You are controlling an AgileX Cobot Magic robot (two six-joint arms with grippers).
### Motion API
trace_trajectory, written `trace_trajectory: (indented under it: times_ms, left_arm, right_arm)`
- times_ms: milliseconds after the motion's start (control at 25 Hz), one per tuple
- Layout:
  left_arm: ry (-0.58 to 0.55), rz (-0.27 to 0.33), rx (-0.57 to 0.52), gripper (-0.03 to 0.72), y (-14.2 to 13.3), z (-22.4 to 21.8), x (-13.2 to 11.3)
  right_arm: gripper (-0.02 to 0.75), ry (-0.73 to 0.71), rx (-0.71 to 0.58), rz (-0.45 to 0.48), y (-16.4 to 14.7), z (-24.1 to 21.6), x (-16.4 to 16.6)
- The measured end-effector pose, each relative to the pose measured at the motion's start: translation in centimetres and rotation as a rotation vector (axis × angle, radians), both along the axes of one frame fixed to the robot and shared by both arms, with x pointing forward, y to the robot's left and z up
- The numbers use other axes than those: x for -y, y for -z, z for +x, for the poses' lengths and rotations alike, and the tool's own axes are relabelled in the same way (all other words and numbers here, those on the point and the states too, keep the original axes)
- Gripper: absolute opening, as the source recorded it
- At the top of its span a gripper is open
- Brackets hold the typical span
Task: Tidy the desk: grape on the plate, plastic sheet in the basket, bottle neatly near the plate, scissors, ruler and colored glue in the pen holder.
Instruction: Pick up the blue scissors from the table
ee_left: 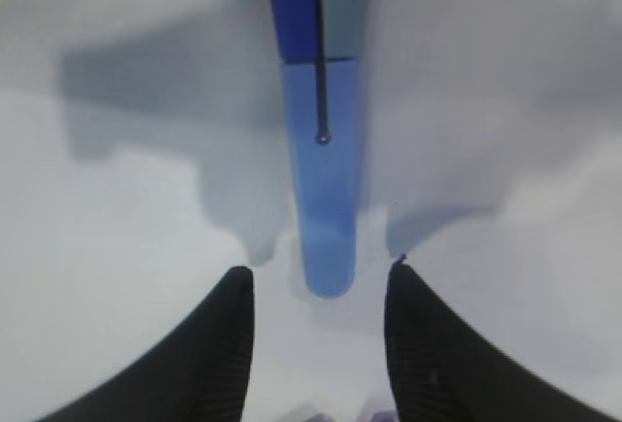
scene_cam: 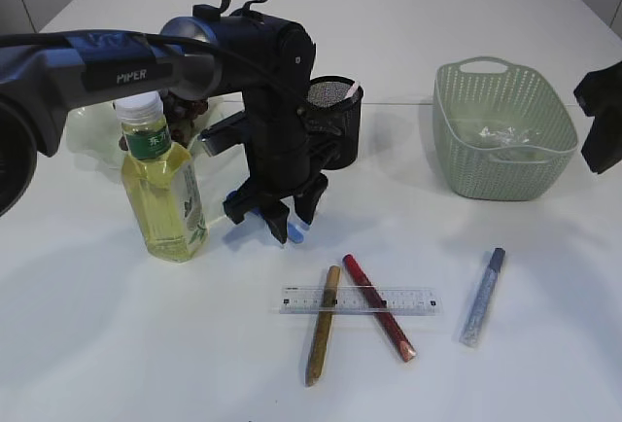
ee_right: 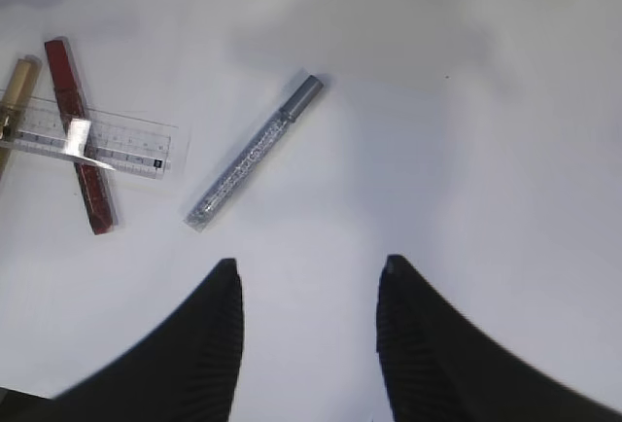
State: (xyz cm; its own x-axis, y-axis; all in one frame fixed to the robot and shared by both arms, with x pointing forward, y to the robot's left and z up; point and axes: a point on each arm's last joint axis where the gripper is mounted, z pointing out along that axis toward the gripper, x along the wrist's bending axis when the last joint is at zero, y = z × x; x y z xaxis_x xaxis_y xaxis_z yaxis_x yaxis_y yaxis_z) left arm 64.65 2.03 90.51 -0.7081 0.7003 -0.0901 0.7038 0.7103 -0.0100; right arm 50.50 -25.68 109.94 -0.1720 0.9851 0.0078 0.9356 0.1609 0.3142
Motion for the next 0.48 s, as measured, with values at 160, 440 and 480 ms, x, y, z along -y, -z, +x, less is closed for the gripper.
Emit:
trace_trajectory:
  times_ms: [160,440,480]
  left_arm:
    - [-0.005,-0.007,0.006,0.321,0.3,0.2,-0.1]
    - [-0.018,-0.007,-0.010,0.319,1.0,0.4,-0.4]
    - [-0.021,-0.008,-0.008,0.319,1.0,0.5,-0.4]
  right_arm:
    - [0.364,0.000,0.000,0.000,0.0,0.0,0.0]
    - [0.364,-0.002,0.000,-0.001,0.0,0.0,0.0]
    - [0.364,-0.002,0.000,-0.001,0.0,0.0,0.0]
